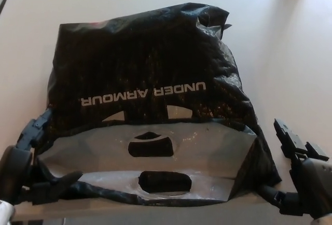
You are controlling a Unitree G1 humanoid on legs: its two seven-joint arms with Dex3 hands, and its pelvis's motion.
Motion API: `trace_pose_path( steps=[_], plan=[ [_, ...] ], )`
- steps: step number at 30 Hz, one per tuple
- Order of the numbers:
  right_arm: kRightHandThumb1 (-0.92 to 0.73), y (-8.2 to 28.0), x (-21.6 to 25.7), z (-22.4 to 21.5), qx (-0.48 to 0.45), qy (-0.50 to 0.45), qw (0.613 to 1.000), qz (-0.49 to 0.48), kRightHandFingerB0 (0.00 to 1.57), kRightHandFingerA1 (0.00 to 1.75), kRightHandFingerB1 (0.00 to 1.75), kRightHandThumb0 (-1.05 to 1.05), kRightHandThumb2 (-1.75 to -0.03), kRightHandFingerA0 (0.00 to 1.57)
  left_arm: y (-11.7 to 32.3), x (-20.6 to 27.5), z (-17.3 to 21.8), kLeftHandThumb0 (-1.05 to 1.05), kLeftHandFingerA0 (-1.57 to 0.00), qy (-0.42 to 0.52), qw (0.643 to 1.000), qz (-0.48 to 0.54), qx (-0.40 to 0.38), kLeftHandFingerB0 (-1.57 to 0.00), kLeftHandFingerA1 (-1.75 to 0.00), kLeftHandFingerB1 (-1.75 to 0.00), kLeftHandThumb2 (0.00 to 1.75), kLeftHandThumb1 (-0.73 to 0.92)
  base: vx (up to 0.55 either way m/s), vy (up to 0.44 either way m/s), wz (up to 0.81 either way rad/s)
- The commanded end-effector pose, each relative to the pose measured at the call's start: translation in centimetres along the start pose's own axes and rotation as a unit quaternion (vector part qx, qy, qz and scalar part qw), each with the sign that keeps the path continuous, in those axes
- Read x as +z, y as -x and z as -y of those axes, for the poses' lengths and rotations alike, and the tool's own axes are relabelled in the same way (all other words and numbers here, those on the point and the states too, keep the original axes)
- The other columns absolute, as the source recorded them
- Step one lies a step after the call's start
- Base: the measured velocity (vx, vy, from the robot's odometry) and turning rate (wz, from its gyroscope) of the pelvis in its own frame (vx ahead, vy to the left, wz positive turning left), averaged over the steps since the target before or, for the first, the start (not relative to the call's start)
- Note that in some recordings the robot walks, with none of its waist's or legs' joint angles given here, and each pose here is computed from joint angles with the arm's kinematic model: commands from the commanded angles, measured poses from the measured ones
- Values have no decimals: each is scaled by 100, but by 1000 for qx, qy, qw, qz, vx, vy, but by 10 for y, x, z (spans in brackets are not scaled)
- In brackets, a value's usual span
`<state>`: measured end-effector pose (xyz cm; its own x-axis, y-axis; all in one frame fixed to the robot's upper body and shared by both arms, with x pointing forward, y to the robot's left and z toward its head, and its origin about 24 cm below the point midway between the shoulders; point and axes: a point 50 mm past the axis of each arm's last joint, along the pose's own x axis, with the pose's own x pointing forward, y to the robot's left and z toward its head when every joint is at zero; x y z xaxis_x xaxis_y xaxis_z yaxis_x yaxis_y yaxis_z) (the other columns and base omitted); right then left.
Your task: A plastic bag is kept infront of the robot in the middle of the desk and the robot uses both its hands to grab it from the top and lifts it up and then releases it.
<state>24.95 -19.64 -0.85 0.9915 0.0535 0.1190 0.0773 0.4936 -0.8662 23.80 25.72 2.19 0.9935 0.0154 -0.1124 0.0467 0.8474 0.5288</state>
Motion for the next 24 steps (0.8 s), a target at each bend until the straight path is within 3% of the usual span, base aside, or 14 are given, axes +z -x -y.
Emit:
trace_pose_path(
  steps=[1,2,3,4,6,7,9,10,11,14,19,20,21,24],
  plan=[
    [-56,11,-10,-11,37,1,999,-34,0,109,13,-70,-58,49,31,-41,4,-74,-31,-26,987,-134,-88,-1,-53,-13,69,33,0,0,0],
    [-56,11,-10,-11,36,0,999,-33,0,109,13,-70,-58,49,32,-41,5,-74,-31,-24,986,-135,-92,-1,-53,-13,69,33,0,0,0],
    [-56,7,-9,-9,35,-1,999,-34,0,125,14,-72,-58,47,32,-37,6,-78,-39,-24,985,-133,-103,0,-56,-20,54,44,0,0,0],
    [-56,6,-9,-9,35,-1,999,-35,0,124,14,-71,-58,48,34,-34,8,-73,-38,-21,984,-133,-113,-2,-63,-11,77,33,0,0,0],
    [-49,6,-9,-10,36,-3,999,-36,0,122,10,-72,-62,52,37,-31,9,-74,-38,-18,983,-133,-126,-3,-63,-10,78,33,0,0,0],
    [-47,6,-8,-10,36,-3,999,-36,0,118,12,-78,-85,65,41,-27,10,-78,-41,-20,981,-133,-141,0,-61,-19,59,42,0,0,0],
    [-47,7,-8,-10,35,-3,999,-33,0,118,11,-78,-85,63,45,-24,10,-76,-41,-28,978,-132,-157,0,-61,-17,54,44,0,0,0],
    [-48,6,-9,-10,32,-5,999,-34,0,118,11,-73,-63,56,45,-21,9,-77,-41,-37,977,-129,-167,0,-62,-19,59,41,0,0,0],
    [-45,6,-10,-10,34,-5,999,-35,0,82,15,-72,-81,58,47,-19,9,-77,-40,-52,974,-128,-180,0,-60,-17,58,42,0,0,0],
    [-45,7,-12,-11,40,-4,998,-40,0,67,13,-71,-80,53,54,-17,9,-75,-41,-67,968,-130,-203,0,-60,-17,58,41,0,0,0],
    [-49,9,-15,-13,46,0,998,-44,0,63,7,-77,-83,47,64,-17,4,-71,-38,-80,965,-138,-208,0,-57,-12,55,45,0,0,0],
    [-49,10,-15,-13,46,0,998,-45,0,63,6,-78,-83,45,64,-17,2,-73,-39,-84,966,-137,-204,0,-66,0,78,38,0,0,0],
    [-46,11,-15,-14,47,-2,998,-46,0,69,11,-72,-81,51,64,-17,-1,-73,-38,-87,967,-135,-197,0,-66,0,77,38,0,0,0],
    [-46,11,-16,-15,48,-10,998,-49,0,68,13,-72,-83,47,64,-18,-3,-72,-39,-84,967,-138,-195,0,-66,0,77,38,0,0,0]
  ],
)
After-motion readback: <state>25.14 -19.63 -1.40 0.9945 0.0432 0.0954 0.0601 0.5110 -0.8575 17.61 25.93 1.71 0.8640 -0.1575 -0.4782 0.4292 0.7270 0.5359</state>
